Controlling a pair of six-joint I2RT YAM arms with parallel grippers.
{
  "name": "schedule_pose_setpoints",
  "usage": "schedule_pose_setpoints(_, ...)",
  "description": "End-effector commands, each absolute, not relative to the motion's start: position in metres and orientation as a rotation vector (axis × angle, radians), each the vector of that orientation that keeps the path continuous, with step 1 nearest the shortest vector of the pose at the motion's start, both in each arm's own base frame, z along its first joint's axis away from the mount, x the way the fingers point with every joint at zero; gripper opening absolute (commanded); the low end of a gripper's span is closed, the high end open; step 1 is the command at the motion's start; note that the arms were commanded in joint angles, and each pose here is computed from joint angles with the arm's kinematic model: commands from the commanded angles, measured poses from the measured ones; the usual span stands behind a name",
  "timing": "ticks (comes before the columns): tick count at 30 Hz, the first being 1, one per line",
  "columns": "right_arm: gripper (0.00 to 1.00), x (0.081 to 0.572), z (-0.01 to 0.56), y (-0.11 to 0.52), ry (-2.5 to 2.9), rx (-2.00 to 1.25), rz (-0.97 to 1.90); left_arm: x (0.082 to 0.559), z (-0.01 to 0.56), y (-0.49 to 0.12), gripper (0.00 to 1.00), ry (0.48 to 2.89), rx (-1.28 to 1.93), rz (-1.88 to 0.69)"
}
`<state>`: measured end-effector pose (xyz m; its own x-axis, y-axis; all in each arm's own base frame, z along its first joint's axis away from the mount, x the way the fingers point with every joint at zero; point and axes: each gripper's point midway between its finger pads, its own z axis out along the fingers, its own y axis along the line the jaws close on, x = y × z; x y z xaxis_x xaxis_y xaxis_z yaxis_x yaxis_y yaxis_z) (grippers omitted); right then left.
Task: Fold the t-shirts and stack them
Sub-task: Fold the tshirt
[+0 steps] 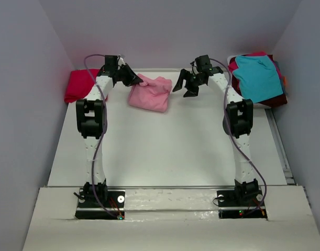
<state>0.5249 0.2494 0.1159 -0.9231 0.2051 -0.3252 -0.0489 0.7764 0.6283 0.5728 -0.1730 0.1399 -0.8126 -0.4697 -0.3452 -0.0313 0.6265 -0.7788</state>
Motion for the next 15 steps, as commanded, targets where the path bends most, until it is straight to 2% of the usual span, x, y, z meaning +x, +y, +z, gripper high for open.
schedule_pose_setpoints(1, 0.82, 0.527, 0.14, 0.25, 2.529, 0.124, 0.941, 0.603, 0.18, -0.166, 0.06, 2.174, -0.342, -1.152)
schedule_pose_setpoints(7, 0.82, 0.507, 0.123, 0.245, 2.581, 0.133, 0.936, 0.631, 0.156, -0.149, 0.06, 2.145, -0.424, -1.166)
schedule_pose_setpoints(9, 0.82, 0.502, 0.128, 0.243, 2.574, 0.126, 0.931, 0.638, 0.148, -0.146, 0.25, 2.149, -0.448, -1.139)
schedule_pose_setpoints(10, 0.82, 0.5, 0.127, 0.242, 2.576, 0.125, 0.929, 0.641, 0.145, -0.144, 0.39, 2.146, -0.463, -1.122)
schedule_pose_setpoints(11, 0.82, 0.497, 0.125, 0.241, 2.582, 0.123, 0.924, 0.644, 0.138, -0.143, 0.62, 2.147, -0.47, -1.11)
schedule_pose_setpoints(14, 0.82, 0.493, 0.125, 0.24, 2.589, 0.12, 0.921, 0.647, 0.131, -0.139, 0.74, 2.149, -0.46, -1.075)
schedule_pose_setpoints(15, 0.82, 0.492, 0.128, 0.239, 2.586, 0.118, 0.917, 0.647, 0.129, -0.138, 0.86, 2.15, -0.46, -1.062)
